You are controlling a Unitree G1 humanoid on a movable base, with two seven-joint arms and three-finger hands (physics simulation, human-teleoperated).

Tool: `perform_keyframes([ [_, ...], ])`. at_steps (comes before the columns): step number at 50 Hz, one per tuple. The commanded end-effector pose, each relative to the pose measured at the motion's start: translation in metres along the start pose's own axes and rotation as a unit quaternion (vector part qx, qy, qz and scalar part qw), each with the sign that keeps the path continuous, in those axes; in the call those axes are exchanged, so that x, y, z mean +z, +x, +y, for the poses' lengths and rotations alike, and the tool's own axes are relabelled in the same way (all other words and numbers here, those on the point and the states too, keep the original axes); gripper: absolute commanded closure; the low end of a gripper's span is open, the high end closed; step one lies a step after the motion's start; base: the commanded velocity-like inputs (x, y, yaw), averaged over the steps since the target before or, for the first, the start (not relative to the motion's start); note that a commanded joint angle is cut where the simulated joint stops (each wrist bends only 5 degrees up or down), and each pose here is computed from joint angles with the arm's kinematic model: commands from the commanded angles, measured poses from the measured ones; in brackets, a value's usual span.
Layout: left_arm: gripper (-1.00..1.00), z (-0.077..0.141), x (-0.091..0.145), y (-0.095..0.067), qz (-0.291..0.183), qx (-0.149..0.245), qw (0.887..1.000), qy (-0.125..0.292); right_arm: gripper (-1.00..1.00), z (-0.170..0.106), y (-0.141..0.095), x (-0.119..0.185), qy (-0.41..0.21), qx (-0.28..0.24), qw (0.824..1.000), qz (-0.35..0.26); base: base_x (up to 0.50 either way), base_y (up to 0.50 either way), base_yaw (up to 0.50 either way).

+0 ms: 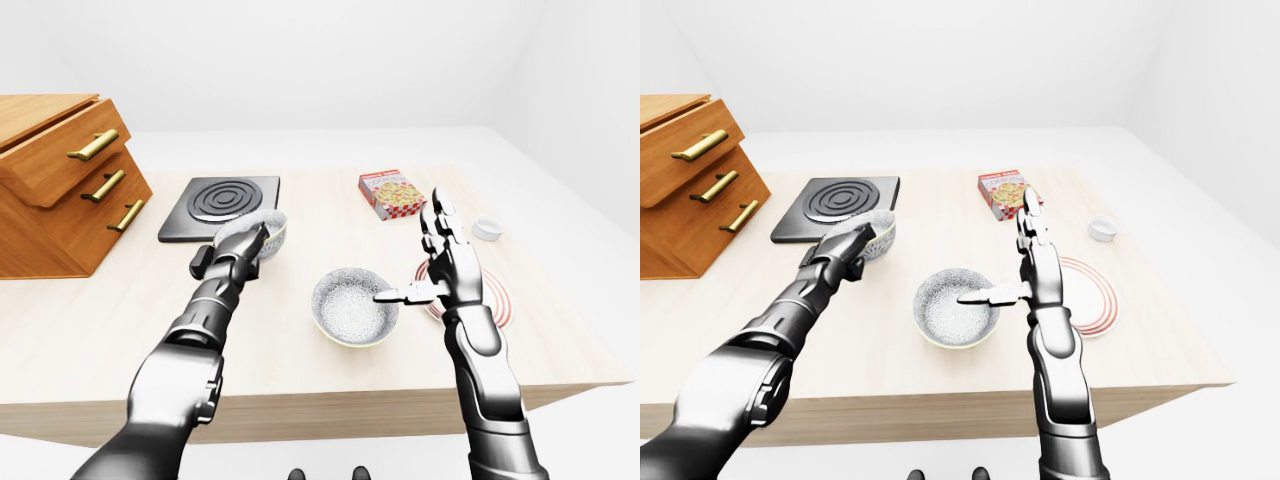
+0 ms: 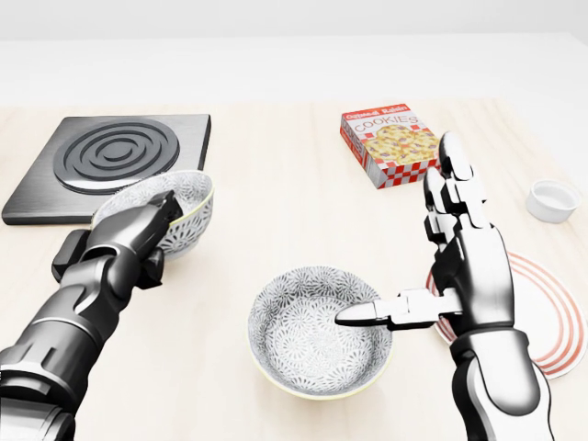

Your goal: Pick the akita bowl from table center and place it on the plate.

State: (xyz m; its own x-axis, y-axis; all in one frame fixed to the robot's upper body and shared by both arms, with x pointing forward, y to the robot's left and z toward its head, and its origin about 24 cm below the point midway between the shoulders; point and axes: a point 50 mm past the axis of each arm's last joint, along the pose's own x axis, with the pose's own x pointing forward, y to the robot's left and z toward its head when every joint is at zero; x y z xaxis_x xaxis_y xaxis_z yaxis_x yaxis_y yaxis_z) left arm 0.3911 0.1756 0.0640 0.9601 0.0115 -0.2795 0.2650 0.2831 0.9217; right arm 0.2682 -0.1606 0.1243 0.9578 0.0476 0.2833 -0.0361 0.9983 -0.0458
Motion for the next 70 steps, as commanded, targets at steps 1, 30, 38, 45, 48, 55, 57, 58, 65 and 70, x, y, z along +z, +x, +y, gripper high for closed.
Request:
perform_keyframes([
  [1,1.00,0.064,0.012,0.003,-0.036,0.070,0.996,0.032,-1.00,0.002,0.006,0.005,0.002,-0.002,1.000,-0.011,0.00,0.00,0.00],
  [30,1.00,0.107,0.044,-0.058,-0.145,0.110,0.980,0.077,-1.00,-0.017,0.051,0.079,-0.225,0.072,0.964,-0.126,0.00,0.00,0.00],
  [38,1.00,0.107,0.055,-0.078,-0.160,0.109,0.977,0.092,-1.00,-0.018,0.101,0.092,-0.351,0.117,0.926,-0.076,0.00,0.00,0.00],
  [45,1.00,0.110,0.064,-0.084,-0.174,0.113,0.974,0.093,-1.00,-0.023,0.113,0.083,-0.452,0.164,0.877,0.005,0.00,0.00,0.00],
  [48,1.00,0.111,0.067,-0.087,-0.179,0.114,0.973,0.094,-1.00,-0.023,0.118,0.081,-0.462,0.173,0.870,0.024,0.00,0.00,0.00],
  [55,1.00,0.107,0.074,-0.093,-0.192,0.113,0.970,0.099,-1.00,-0.019,0.135,0.080,-0.479,0.184,0.857,0.058,0.00,0.00,0.00],
  [57,1.00,0.106,0.077,-0.094,-0.197,0.112,0.969,0.098,-1.00,-0.015,0.138,0.076,-0.485,0.197,0.849,0.069,0.00,0.00,0.00],
  [58,1.00,0.106,0.078,-0.095,-0.199,0.112,0.969,0.098,-1.00,-0.013,0.139,0.075,-0.487,0.200,0.848,0.069,0.00,0.00,0.00],
  [65,1.00,0.103,0.089,-0.100,-0.217,0.112,0.965,0.099,-1.00,0.006,0.151,0.071,-0.497,0.220,0.838,0.057,0.00,0.00,0.00],
  [70,1.00,0.097,0.096,-0.103,-0.228,0.107,0.963,0.100,-1.00,0.021,0.161,0.065,-0.496,0.238,0.833,0.057,0.00,0.00,0.00],
])
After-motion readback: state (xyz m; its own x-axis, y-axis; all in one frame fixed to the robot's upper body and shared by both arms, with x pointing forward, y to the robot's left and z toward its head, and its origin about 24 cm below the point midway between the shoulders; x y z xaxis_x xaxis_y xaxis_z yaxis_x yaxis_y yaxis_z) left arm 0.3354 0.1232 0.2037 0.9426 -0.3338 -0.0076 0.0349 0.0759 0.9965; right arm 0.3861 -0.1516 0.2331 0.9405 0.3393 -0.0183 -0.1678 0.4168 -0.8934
